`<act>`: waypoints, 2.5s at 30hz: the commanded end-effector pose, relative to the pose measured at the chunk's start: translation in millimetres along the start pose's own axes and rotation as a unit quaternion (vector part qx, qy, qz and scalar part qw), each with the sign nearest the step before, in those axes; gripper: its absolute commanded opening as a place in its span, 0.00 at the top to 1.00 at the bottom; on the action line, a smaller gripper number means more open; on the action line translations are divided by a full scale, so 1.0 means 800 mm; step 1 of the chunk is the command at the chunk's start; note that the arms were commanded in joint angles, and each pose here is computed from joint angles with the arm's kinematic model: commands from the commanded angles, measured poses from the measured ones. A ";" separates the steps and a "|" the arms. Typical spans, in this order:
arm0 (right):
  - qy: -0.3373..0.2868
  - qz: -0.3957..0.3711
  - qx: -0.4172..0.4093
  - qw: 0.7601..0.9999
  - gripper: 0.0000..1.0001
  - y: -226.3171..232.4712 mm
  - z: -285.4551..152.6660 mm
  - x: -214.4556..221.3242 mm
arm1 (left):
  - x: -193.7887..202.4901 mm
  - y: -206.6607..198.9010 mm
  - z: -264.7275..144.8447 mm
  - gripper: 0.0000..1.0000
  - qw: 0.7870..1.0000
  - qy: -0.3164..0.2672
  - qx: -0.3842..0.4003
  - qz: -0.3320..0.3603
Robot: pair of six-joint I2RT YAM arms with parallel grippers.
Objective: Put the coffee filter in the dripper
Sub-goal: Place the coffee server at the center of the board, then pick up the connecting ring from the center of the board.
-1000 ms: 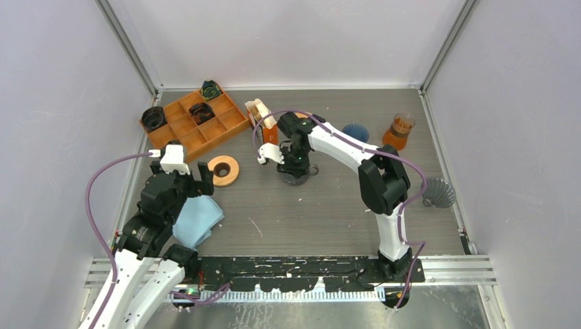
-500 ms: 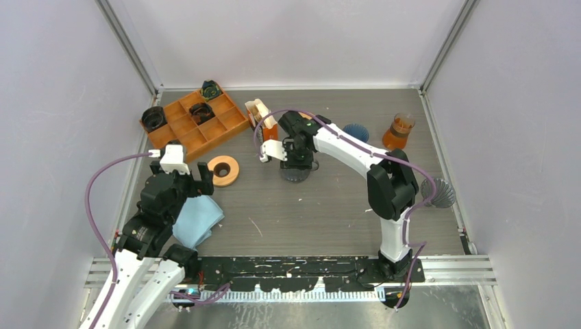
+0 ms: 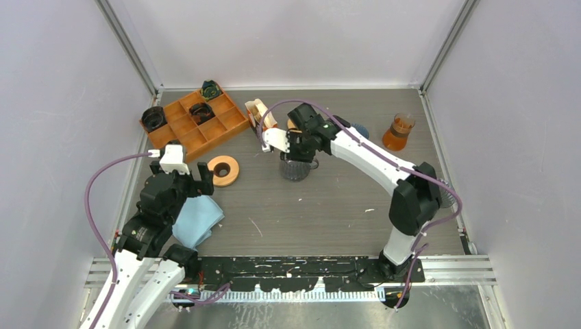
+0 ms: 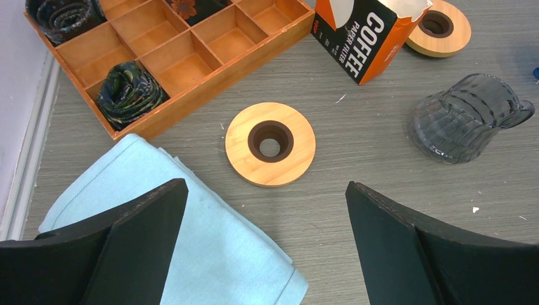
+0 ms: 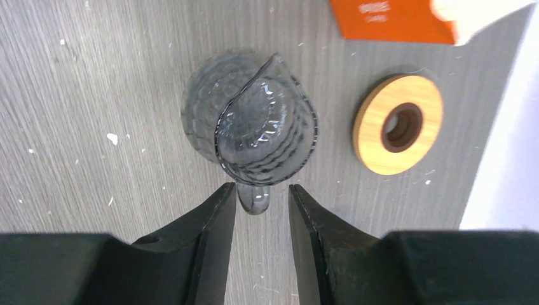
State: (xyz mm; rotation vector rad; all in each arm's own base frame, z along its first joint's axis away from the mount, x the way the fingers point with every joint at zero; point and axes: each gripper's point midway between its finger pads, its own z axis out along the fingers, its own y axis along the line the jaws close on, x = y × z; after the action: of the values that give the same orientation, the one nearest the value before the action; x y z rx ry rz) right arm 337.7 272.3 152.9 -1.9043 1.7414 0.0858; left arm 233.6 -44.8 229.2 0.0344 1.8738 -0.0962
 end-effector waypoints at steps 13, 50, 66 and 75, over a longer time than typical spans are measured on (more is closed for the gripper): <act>-0.125 0.264 0.188 0.938 0.39 -0.123 -0.046 -0.021 | -0.032 -0.019 -0.008 0.01 0.998 -0.028 0.039 -0.032; -0.114 0.565 0.296 0.762 0.30 -0.261 0.121 0.139 | 0.000 -0.017 0.030 0.01 0.999 0.049 0.021 -0.010; -0.089 0.584 0.274 0.759 0.48 -0.248 0.162 0.154 | 0.002 -0.020 0.031 0.01 0.998 0.051 0.030 -0.010; -0.109 0.579 0.270 0.761 0.69 -0.255 0.122 0.132 | -0.003 -0.020 0.025 0.01 0.999 0.041 0.033 -0.012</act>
State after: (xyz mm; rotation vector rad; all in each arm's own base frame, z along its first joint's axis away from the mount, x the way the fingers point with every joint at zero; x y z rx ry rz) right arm 565.2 213.9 37.3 -0.2321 2.2910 0.1603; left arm 249.1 -60.2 195.7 0.0633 2.0444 -0.1427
